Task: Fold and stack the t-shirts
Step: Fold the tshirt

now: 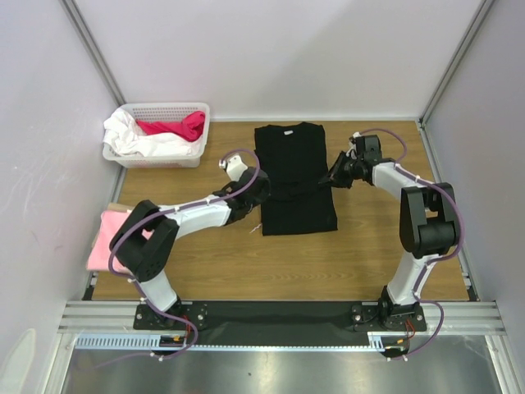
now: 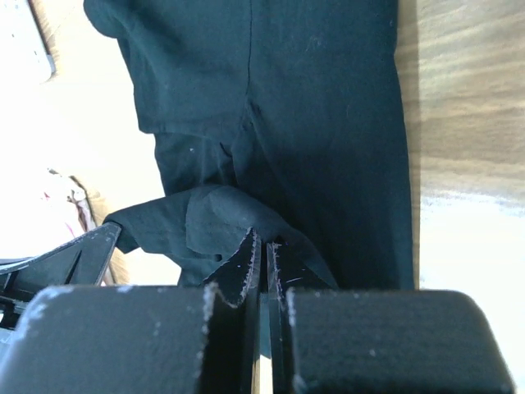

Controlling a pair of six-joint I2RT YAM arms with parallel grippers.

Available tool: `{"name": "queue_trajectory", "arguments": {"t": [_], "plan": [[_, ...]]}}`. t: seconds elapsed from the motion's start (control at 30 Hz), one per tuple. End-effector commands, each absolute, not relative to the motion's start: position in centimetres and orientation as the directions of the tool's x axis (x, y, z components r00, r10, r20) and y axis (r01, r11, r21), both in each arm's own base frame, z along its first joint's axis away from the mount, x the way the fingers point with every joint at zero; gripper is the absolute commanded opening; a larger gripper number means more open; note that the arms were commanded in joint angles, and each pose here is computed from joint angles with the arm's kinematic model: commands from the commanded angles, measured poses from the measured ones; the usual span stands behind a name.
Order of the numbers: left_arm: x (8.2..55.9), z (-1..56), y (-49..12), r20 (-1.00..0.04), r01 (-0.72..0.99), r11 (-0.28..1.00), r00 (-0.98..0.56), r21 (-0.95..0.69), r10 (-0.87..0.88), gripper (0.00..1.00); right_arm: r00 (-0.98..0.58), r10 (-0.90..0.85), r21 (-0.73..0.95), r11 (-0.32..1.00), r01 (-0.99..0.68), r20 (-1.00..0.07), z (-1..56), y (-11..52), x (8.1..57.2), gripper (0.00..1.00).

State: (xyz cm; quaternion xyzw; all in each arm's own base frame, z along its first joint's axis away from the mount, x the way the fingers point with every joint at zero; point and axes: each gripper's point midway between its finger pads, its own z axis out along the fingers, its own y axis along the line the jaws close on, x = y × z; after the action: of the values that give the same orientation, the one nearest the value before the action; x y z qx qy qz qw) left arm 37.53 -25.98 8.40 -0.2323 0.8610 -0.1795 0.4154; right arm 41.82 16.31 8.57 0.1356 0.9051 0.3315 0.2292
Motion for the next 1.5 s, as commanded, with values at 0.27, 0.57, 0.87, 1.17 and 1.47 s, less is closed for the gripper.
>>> {"name": "queue_trajectory", "arguments": {"t": [0.27,0.57,0.87,1.17,1.47], "plan": [[40.0,9.2,-27.0,-0.626,-0.209,0.804,-0.531,-0.556,-0.571,0.00,-0.846,0.396,0.641,0.763,0.086,-0.358,8.4,15.0,43.7,0.00],[40.7,9.9,-27.3,-0.631,-0.188,0.802,-0.526,-0.568,-0.570,0.00,-0.814,0.403,0.646,0.762,0.045,-0.419,11.1,14.4,44.3,0.00],[41.8,9.6,-27.7,-0.637,-0.182,0.801,-0.518,-0.570,-0.571,0.00,-0.824,0.404,0.656,0.753,0.053,-0.398,9.2,14.5,45.3,0.00],[42.2,7.8,-27.5,-0.623,-0.218,0.801,-0.528,-0.558,-0.578,0.00,-0.827,0.378,0.650,0.760,0.020,-0.416,8.8,14.4,46.6,0.00],[44.7,9.9,-27.9,-0.666,-0.132,0.825,-0.526,-0.550,-0.529,0.58,-0.801,0.330,0.664,0.740,-0.109,-0.499,12.2,15.2,49.0,0.49]]}}
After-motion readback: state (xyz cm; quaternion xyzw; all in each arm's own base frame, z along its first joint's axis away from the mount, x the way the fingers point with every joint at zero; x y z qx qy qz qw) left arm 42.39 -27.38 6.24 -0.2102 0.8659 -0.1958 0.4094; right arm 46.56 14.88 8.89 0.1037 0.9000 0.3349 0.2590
